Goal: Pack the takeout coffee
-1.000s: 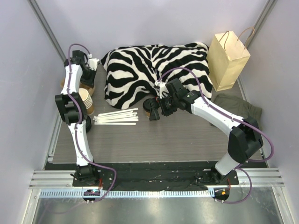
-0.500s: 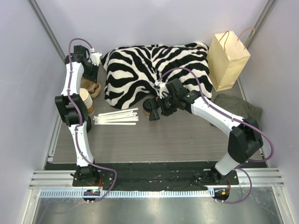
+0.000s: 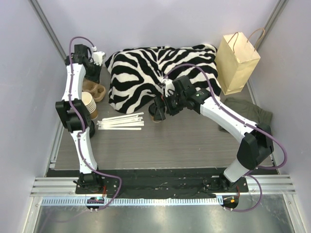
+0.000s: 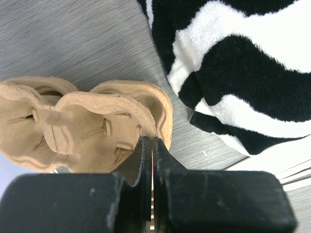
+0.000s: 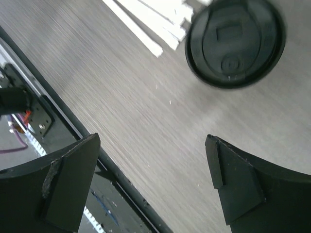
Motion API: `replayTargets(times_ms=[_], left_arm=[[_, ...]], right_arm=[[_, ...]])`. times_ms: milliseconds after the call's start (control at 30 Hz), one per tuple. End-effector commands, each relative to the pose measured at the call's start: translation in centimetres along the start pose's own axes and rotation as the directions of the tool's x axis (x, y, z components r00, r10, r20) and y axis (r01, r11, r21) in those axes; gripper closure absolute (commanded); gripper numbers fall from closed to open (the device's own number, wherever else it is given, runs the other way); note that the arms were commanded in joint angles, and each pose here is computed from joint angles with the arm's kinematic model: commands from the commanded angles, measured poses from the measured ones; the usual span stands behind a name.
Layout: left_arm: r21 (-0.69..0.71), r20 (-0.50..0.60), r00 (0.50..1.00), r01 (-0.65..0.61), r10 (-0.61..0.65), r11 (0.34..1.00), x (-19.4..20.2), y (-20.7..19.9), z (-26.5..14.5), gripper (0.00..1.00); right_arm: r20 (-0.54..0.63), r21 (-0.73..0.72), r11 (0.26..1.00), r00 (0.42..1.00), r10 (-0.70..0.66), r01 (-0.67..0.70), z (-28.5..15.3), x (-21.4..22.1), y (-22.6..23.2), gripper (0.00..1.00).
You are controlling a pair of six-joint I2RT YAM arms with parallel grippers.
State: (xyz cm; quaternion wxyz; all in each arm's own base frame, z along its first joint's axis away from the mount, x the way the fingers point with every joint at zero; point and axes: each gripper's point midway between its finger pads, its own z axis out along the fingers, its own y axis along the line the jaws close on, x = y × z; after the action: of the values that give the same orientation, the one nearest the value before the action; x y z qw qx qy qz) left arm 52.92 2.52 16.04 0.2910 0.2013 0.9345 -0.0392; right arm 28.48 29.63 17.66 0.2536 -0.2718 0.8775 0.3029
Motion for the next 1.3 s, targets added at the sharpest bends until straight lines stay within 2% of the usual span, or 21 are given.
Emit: replayTargets(times_ms=[0,300,467,867,1033,1067,1167,1200,1267], left_arm=[[-0.081,0.107,0.993,-0.044,0.053,0.996,-3.0,0.7,-4.8,1.00],[-0.187,0.145,0.986,-0.055,0.083,0.981,-3.9,2.0,-7.2,1.00],[-0.192,0.168,0.981,-0.060,0.093,0.980,-4.2,1.8,-8.2,1.00],[-0.357,0.286,0.953,0.009,0.100,0.934,-6.9,4.8,-11.8,1.00],[-0.385,0.283,0.950,-0.011,0.129,0.923,-6.7,5.4,-12.0,1.00],[-0.447,0.264,0.955,-0.001,0.133,0.894,-6.7,6.3,-12.4,1.00],[-0.409,0.290,0.947,-0.004,0.134,0.913,-6.7,6.2,-12.3,1.00],[-0.455,0.270,0.954,0.006,0.131,0.891,-6.6,6.8,-12.7,1.00],[-0.451,0.305,0.945,0.034,0.118,0.892,-6.8,7.3,-13.5,1.00]], right_arm=[[0.117,-0.034,0.995,0.989,-0.094,0.099,-2.8,-5.0,2.0,0.00],[0.138,-0.068,0.990,0.984,-0.113,0.124,-4.0,-6.6,3.3,0.00],[0.144,-0.099,0.986,0.982,-0.122,0.137,-3.8,-6.7,3.7,0.00],[0.193,-0.156,0.981,0.977,-0.087,0.118,-3.1,-9.4,4.7,0.00],[0.201,-0.162,0.980,0.976,-0.084,0.118,-2.6,-9.7,4.7,0.00],[0.205,-0.162,0.980,0.975,-0.085,0.119,-2.7,-9.9,4.7,0.00],[0.203,-0.168,0.979,0.976,-0.083,0.118,-2.4,-10.2,4.8,0.00],[0.204,-0.170,0.978,0.975,-0.083,0.119,-2.4,-10.3,4.8,0.00],[0.204,-0.170,0.978,0.975,-0.083,0.119,-2.2,-10.4,4.8,0.00]])
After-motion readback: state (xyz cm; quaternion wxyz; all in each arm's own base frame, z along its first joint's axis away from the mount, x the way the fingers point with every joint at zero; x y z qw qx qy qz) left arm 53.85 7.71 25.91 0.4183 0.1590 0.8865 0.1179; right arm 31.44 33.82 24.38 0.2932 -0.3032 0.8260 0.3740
